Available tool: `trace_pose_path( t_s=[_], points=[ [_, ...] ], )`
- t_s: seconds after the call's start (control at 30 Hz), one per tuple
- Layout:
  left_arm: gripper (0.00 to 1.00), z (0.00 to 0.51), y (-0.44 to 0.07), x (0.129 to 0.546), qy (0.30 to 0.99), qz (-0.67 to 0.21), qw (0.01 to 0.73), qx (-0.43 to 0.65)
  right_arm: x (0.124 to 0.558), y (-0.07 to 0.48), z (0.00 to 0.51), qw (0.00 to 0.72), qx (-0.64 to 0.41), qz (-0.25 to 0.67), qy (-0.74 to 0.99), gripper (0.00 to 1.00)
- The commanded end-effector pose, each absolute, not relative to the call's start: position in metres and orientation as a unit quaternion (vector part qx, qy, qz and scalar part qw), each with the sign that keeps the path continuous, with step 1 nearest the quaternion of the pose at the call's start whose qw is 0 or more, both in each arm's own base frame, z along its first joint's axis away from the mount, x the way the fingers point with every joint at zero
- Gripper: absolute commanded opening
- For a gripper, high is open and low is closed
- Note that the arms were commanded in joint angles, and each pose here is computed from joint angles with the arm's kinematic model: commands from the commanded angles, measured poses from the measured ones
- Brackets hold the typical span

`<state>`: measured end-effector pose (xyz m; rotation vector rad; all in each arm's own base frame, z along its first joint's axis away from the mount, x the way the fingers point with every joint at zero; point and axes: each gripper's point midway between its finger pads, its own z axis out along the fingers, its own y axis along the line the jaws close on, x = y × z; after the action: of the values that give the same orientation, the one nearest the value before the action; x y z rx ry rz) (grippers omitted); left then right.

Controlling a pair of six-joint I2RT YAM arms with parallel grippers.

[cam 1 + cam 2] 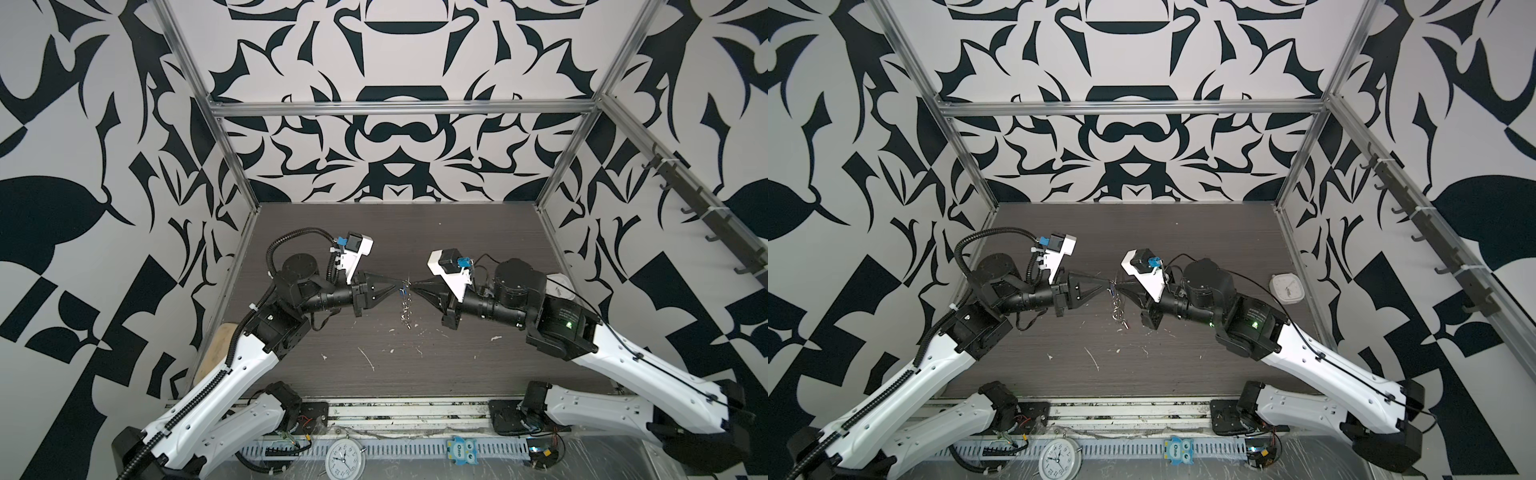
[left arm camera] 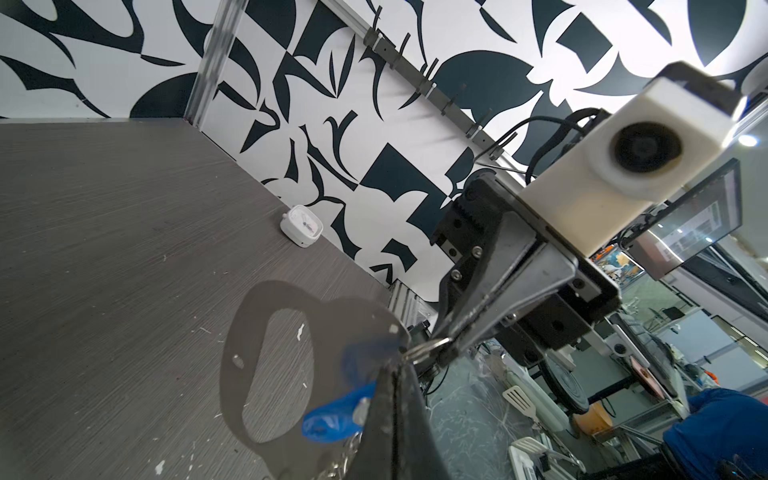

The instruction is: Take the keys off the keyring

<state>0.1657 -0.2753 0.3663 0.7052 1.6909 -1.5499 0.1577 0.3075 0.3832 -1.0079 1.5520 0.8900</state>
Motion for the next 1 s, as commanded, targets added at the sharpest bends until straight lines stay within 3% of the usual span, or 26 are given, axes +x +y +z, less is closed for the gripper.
trace_pose_path(
  t_s=[0.0, 0.33, 0.97],
  points=[
    [0.0, 0.366, -0.276, 0.168, 0.647, -0.618, 0.359, 0.264, 0.14, 0.306, 0.442, 0.57, -0.407, 0.431, 0.569, 0.0],
    [0.03, 0.369, -0.279, 0.173, 0.63, -0.635, 0.369, 0.252, 0.14, 0.302, 0.453, 0.582, -0.386, 0.443, 0.562, 0.0],
    [0.0, 0.371, -0.28, 0.183, 0.61, -0.671, 0.357, 0.225, 0.145, 0.293, 0.471, 0.617, -0.351, 0.45, 0.542, 0.0]
  ],
)
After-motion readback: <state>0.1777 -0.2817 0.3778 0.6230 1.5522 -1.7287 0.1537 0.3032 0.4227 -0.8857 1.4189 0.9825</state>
